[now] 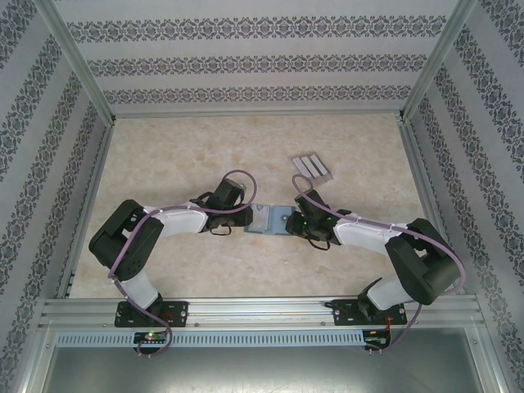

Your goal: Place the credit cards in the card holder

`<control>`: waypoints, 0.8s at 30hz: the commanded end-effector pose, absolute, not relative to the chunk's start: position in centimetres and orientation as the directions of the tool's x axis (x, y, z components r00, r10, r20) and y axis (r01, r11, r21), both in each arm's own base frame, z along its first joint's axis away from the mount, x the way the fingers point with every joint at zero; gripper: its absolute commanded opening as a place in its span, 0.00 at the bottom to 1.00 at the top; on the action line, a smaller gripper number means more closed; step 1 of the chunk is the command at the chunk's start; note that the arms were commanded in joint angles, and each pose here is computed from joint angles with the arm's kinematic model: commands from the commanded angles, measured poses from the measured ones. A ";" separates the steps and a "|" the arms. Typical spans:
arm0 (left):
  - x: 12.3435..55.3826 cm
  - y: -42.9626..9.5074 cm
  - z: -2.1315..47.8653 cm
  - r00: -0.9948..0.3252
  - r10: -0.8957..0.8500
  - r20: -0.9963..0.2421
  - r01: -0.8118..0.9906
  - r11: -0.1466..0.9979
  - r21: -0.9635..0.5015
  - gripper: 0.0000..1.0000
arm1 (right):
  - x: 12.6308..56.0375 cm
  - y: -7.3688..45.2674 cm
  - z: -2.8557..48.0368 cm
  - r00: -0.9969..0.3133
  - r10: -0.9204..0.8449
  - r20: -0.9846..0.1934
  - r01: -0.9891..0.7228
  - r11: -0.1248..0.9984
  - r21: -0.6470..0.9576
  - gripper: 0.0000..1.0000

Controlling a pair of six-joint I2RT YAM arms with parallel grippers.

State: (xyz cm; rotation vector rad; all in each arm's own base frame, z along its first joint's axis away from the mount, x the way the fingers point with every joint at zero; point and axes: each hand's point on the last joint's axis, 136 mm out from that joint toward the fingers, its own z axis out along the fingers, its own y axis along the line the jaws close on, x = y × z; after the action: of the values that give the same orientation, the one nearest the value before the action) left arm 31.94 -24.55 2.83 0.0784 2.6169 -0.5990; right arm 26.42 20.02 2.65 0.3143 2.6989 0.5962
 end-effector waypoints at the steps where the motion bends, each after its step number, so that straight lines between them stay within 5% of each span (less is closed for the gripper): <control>1: 32.1 -24.8 3.5 -0.889 -0.045 -0.455 0.157 0.904 -0.397 0.28 | 26.7 20.1 3.7 -0.908 0.264 -0.325 0.118 0.906 0.407 0.27; 13: 32.0 -25.1 3.0 -0.901 -0.041 -0.432 0.153 0.902 -0.404 0.28 | 26.8 20.6 4.2 -0.916 0.261 -0.304 0.129 0.910 0.393 0.34; 24: 32.0 -24.6 2.8 -0.904 -0.049 -0.424 0.129 0.916 -0.380 0.28 | 27.8 22.4 2.8 -0.929 0.229 -0.291 0.108 0.919 0.380 0.28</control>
State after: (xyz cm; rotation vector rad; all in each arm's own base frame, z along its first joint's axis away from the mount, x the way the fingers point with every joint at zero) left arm 32.03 -24.55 2.89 0.0765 2.6190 -0.5938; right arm 27.18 21.85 2.67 0.2689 2.7550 0.5284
